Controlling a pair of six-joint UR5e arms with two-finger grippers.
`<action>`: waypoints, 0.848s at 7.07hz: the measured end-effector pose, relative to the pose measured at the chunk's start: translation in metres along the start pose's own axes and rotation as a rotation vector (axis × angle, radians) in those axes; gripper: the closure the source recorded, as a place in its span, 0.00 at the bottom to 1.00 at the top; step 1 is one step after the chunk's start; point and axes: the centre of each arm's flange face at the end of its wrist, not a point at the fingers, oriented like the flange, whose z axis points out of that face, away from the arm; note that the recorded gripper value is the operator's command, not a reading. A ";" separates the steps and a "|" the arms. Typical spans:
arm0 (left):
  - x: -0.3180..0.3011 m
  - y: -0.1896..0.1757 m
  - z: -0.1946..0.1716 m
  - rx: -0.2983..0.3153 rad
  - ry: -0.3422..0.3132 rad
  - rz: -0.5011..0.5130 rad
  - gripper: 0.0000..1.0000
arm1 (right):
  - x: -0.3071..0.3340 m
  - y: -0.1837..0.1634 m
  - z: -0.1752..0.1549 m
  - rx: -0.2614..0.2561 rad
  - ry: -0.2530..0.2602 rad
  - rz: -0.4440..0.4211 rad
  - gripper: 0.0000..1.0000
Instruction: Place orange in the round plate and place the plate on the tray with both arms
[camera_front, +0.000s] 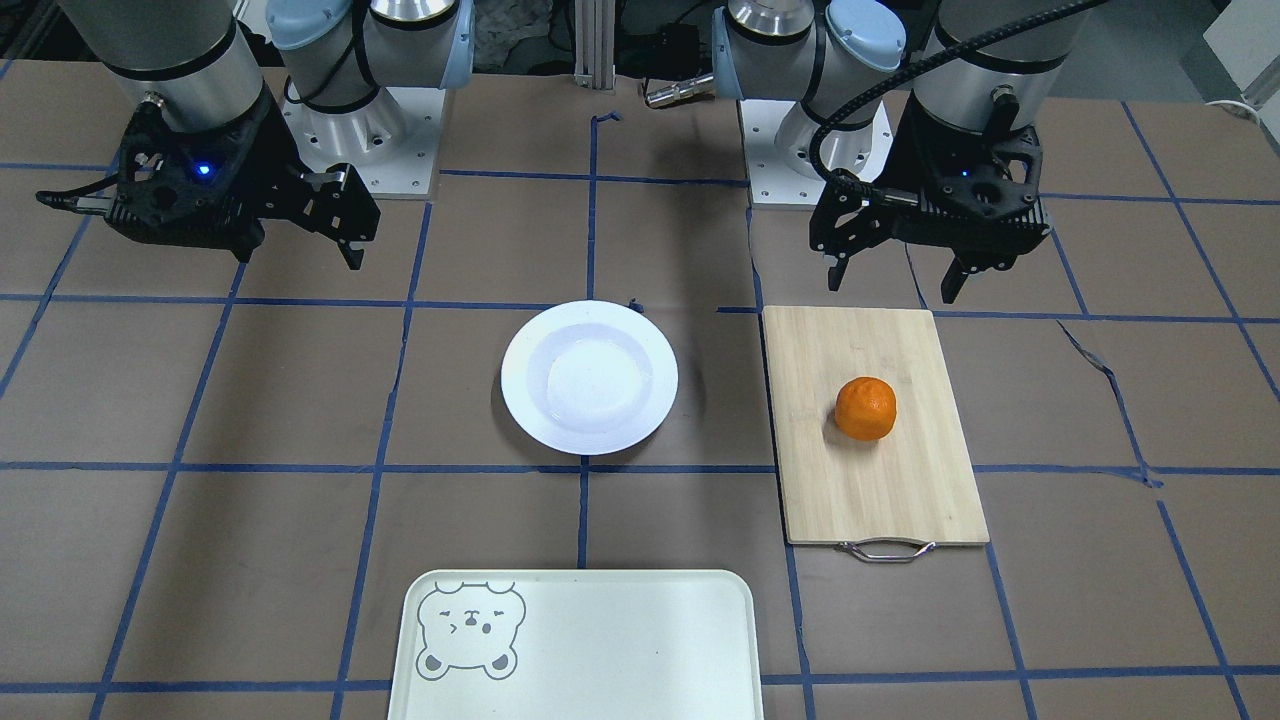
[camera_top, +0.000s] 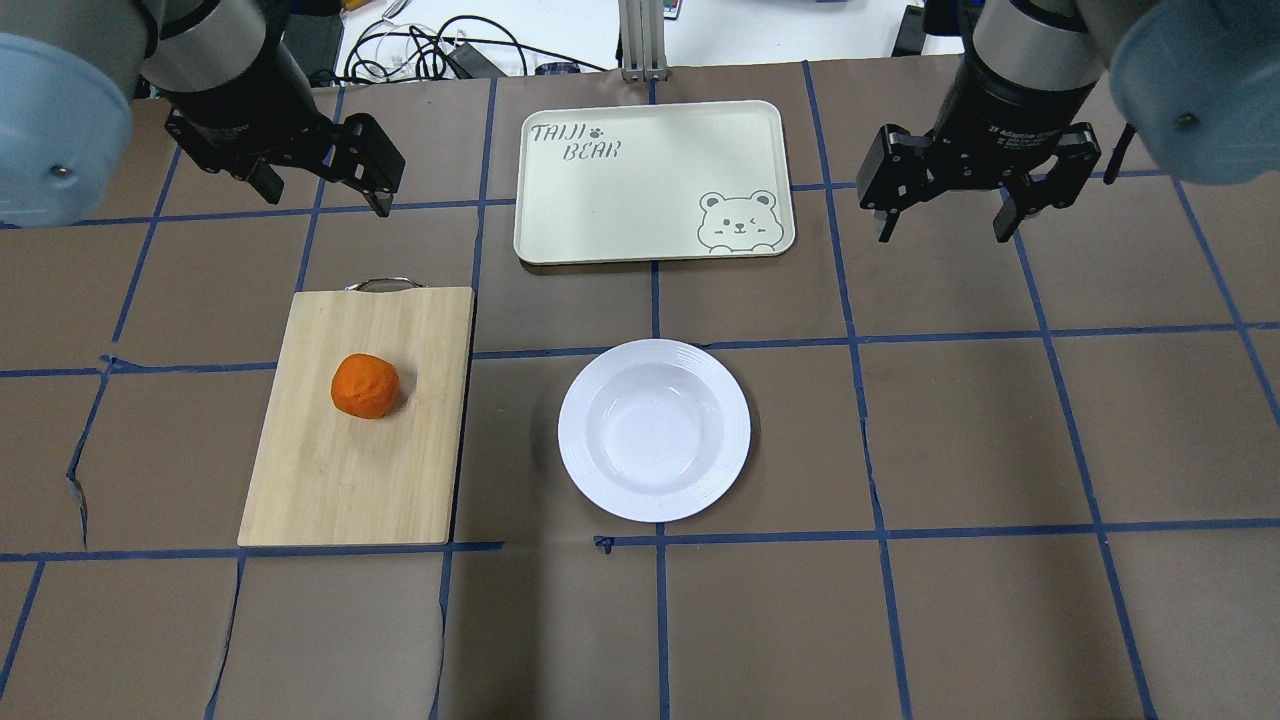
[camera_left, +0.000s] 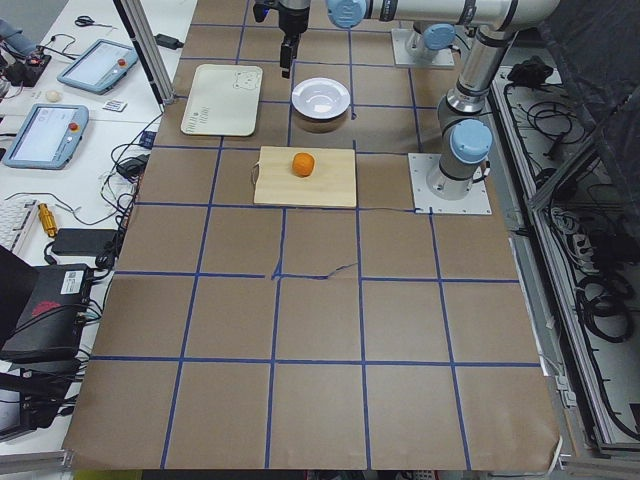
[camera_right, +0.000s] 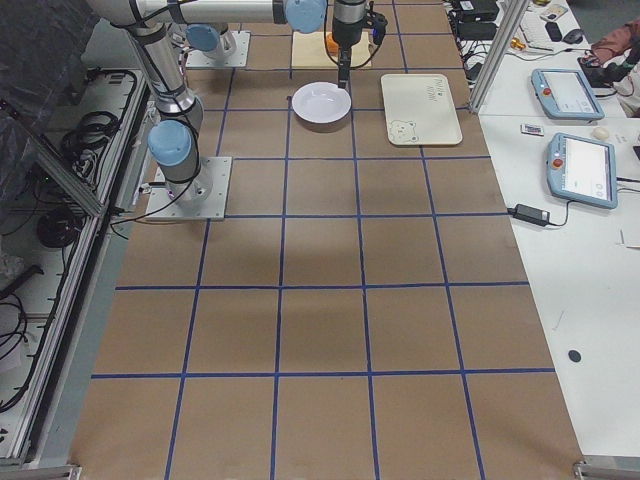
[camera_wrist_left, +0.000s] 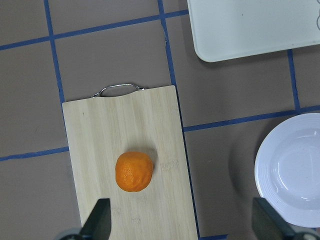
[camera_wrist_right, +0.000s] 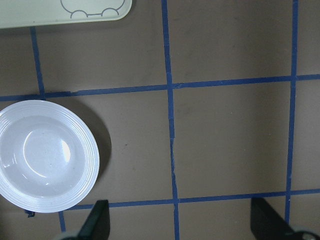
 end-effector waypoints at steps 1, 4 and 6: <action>-0.005 -0.002 0.005 -0.010 -0.001 -0.009 0.00 | 0.000 0.000 0.000 0.000 0.002 0.000 0.00; -0.028 -0.009 0.065 -0.101 -0.002 -0.114 0.00 | 0.000 0.000 0.000 -0.002 0.004 0.000 0.00; -0.064 -0.007 0.147 -0.137 -0.002 -0.199 0.00 | 0.000 0.000 0.001 -0.002 0.004 0.000 0.00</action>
